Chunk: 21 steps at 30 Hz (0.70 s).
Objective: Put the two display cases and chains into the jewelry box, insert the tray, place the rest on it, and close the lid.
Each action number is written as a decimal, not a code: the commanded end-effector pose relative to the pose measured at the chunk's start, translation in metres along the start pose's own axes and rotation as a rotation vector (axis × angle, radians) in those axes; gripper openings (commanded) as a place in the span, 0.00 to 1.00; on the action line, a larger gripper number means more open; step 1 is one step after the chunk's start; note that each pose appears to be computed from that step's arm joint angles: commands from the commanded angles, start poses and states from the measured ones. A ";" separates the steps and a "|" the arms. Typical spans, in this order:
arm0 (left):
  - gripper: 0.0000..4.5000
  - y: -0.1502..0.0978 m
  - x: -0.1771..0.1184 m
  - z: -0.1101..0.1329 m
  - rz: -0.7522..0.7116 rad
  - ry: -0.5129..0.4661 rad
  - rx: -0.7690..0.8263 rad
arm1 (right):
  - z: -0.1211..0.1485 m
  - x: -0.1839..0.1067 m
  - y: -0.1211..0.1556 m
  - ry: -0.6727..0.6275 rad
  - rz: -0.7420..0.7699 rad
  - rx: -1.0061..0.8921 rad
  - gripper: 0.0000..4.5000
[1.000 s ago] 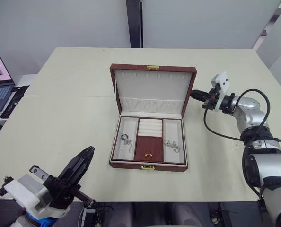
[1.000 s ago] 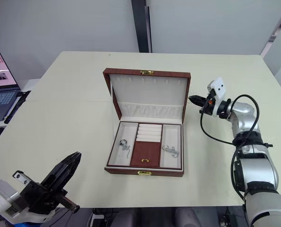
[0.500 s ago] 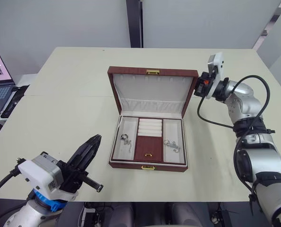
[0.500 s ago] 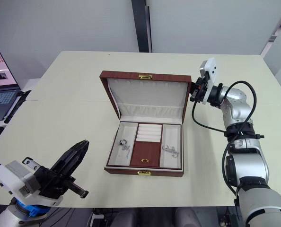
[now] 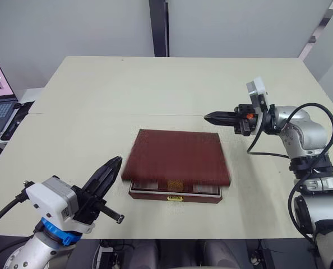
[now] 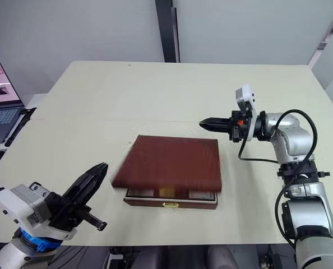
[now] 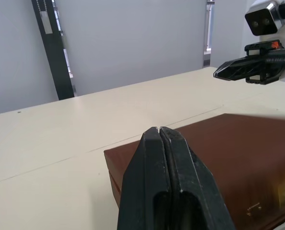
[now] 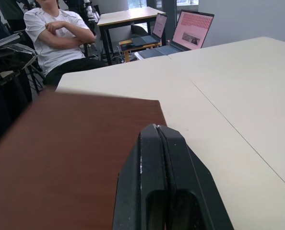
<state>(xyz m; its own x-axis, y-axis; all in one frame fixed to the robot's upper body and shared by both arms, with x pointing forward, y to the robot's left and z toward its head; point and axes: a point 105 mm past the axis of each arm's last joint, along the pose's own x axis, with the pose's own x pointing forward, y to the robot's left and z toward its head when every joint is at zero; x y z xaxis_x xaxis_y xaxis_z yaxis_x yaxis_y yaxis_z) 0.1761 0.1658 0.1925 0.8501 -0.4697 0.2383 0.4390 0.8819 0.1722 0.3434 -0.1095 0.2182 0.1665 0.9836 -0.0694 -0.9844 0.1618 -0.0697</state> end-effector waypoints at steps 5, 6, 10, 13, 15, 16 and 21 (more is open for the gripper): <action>0.00 0.004 -0.008 0.001 0.005 -0.005 0.013 | 0.011 -0.012 -0.006 -0.003 -0.064 -0.075 0.01; 0.00 0.005 -0.009 -0.002 0.005 0.016 0.009 | 0.009 -0.014 -0.008 0.004 -0.088 -0.079 0.01; 0.14 0.020 -0.010 -0.013 0.039 0.072 -0.004 | -0.001 -0.026 -0.016 0.001 -0.184 -0.075 0.13; 0.33 0.035 -0.009 -0.019 0.060 0.090 -0.005 | -0.010 -0.039 -0.013 0.013 -0.224 -0.067 0.29; 0.48 0.045 -0.009 -0.024 0.061 0.110 -0.001 | -0.022 -0.050 -0.012 0.061 -0.259 -0.077 0.41; 0.54 0.052 -0.010 -0.028 0.076 0.118 -0.013 | -0.027 -0.058 -0.012 0.077 -0.284 -0.077 0.47; 0.89 0.083 -0.015 -0.060 0.069 0.232 -0.039 | -0.052 -0.096 -0.006 0.110 -0.405 -0.034 0.77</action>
<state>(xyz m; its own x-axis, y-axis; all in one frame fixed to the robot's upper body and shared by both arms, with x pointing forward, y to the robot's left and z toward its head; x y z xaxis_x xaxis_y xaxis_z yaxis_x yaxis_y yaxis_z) 0.2141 0.2388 0.1467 0.9183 -0.3937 0.0409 0.3878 0.9155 0.1071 0.3386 -0.2014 0.1603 0.5180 0.8384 -0.1693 -0.8552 0.5111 -0.0858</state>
